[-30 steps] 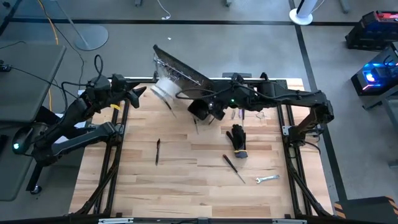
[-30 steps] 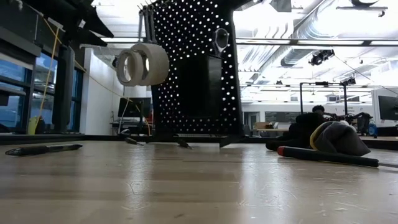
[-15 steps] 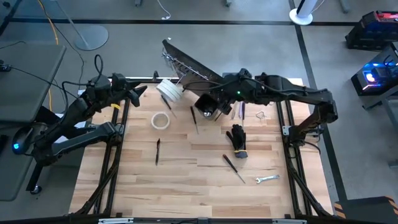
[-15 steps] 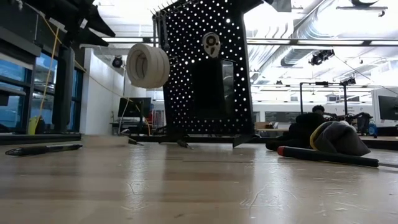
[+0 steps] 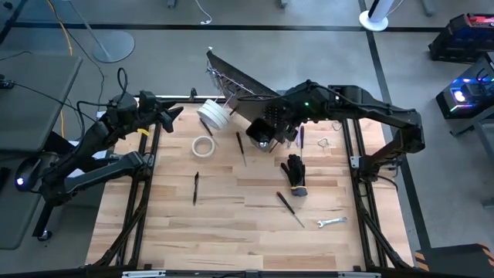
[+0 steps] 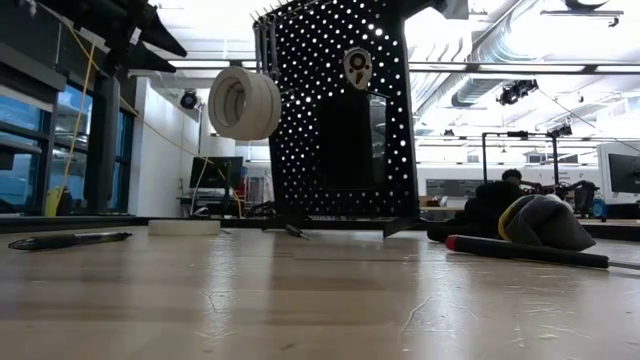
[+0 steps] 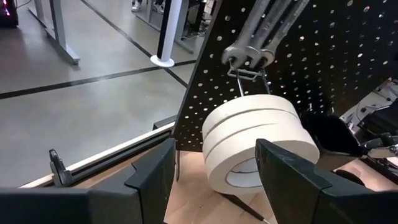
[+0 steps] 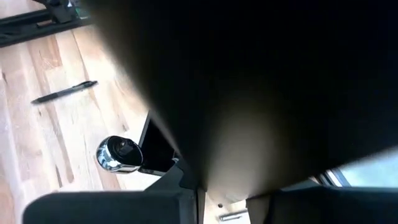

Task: Hang tools onto peg board
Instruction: Move the pegboard to the middle

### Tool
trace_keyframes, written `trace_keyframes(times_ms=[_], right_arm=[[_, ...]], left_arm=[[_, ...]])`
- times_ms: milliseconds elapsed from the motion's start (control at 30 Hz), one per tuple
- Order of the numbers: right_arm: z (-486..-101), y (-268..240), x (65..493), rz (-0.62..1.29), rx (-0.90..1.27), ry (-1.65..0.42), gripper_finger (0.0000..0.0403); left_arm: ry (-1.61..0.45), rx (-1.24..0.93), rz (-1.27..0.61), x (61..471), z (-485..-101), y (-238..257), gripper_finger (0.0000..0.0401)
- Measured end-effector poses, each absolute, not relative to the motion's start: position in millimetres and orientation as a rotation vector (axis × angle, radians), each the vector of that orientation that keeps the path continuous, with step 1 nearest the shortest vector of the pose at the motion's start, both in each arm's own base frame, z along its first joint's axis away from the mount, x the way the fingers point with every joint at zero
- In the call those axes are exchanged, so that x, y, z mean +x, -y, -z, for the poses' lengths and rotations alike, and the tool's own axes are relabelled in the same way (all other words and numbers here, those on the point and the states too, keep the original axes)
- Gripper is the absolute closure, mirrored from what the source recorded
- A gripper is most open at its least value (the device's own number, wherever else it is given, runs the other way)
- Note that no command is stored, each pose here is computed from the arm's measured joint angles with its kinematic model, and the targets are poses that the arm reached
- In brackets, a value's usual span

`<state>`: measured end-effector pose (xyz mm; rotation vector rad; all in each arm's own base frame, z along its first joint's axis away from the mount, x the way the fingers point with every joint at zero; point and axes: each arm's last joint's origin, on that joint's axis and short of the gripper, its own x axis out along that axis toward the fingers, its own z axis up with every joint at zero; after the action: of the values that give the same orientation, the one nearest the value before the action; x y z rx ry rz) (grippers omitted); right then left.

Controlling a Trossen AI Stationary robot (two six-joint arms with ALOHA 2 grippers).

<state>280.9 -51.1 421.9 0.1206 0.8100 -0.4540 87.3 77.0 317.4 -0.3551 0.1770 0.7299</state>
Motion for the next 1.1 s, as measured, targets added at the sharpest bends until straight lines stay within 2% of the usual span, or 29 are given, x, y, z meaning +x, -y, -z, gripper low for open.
trace_keyframes(times_ms=[367, 567, 1100], right_arm=[[-384.4, 55.6, 253.3, 0.489, 0.243, -0.657, 0.0345], [-378.9, 60.2, 235.1, 0.466, 0.299, -0.608, 0.0345], [-382.2, 52.7, 238.5, 0.103, 0.329, -0.594, 0.0339]], left_arm=[[-0.154, -0.405, -0.717, 87.6, -318.0, -76.6, 0.0187], [-0.120, -0.427, -0.704, 88.3, -320.4, -76.7, 0.0187], [-0.015, -0.467, -0.593, 91.3, -330.4, -75.6, 0.0187]])
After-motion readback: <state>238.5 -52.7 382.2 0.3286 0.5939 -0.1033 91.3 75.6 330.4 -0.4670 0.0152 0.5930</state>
